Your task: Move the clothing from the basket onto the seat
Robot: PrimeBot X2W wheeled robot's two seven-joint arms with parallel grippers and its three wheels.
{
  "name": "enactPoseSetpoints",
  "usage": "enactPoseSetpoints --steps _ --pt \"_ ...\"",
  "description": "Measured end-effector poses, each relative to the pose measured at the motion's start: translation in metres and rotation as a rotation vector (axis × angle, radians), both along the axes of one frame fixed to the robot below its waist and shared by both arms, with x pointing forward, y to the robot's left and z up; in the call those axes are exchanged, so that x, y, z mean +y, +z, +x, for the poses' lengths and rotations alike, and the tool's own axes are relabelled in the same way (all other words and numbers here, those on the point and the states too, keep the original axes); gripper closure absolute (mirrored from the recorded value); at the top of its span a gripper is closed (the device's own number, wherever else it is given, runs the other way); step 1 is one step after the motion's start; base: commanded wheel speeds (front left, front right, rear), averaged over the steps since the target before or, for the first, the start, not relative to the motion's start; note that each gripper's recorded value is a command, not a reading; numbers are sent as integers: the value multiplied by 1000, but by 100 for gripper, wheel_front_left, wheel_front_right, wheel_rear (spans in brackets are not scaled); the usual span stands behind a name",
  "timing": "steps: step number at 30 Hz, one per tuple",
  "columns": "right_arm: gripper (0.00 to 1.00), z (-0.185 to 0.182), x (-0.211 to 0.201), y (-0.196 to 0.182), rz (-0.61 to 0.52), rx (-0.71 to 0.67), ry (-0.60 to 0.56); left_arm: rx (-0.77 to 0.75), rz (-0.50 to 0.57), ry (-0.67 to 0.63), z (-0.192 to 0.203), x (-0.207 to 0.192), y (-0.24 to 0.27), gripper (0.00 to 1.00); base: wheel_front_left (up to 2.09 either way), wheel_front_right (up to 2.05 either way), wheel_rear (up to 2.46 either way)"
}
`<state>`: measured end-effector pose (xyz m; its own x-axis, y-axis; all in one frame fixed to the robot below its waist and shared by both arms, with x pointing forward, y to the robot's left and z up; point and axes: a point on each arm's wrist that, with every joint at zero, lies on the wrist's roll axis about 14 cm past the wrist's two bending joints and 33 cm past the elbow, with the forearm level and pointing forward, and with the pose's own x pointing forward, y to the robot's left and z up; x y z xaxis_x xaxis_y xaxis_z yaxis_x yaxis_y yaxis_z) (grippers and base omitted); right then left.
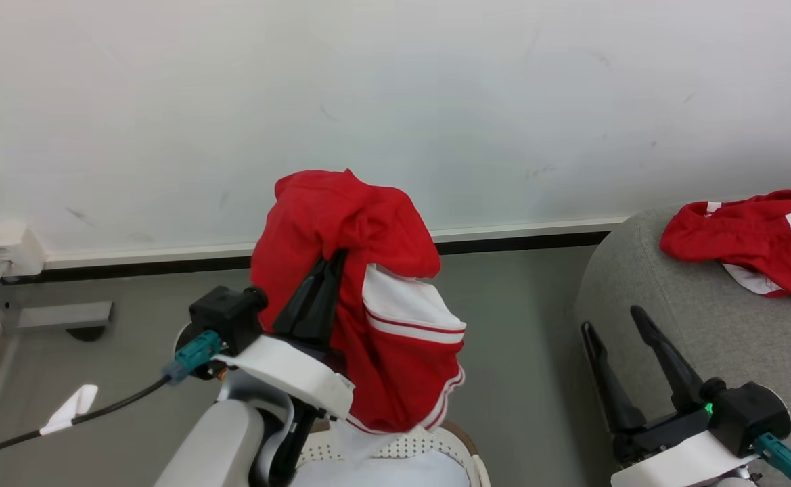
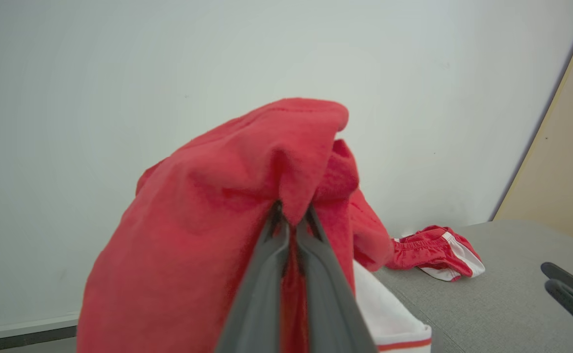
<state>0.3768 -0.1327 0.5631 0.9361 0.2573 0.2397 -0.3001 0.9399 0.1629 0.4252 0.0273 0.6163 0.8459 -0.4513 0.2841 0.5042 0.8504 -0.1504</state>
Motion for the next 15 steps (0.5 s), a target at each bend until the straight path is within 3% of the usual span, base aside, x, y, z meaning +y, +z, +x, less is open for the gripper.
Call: enactPoseSetpoints --steps 5,15 --pt "0 -2 19 -5 -43 11 70 -12 -2 -6 -2 -1 4 100 0 0 0" --pt "0 -14 98 -35 -115 103 354 -12 -4 -24 -13 -5 0 100 0 0 0"
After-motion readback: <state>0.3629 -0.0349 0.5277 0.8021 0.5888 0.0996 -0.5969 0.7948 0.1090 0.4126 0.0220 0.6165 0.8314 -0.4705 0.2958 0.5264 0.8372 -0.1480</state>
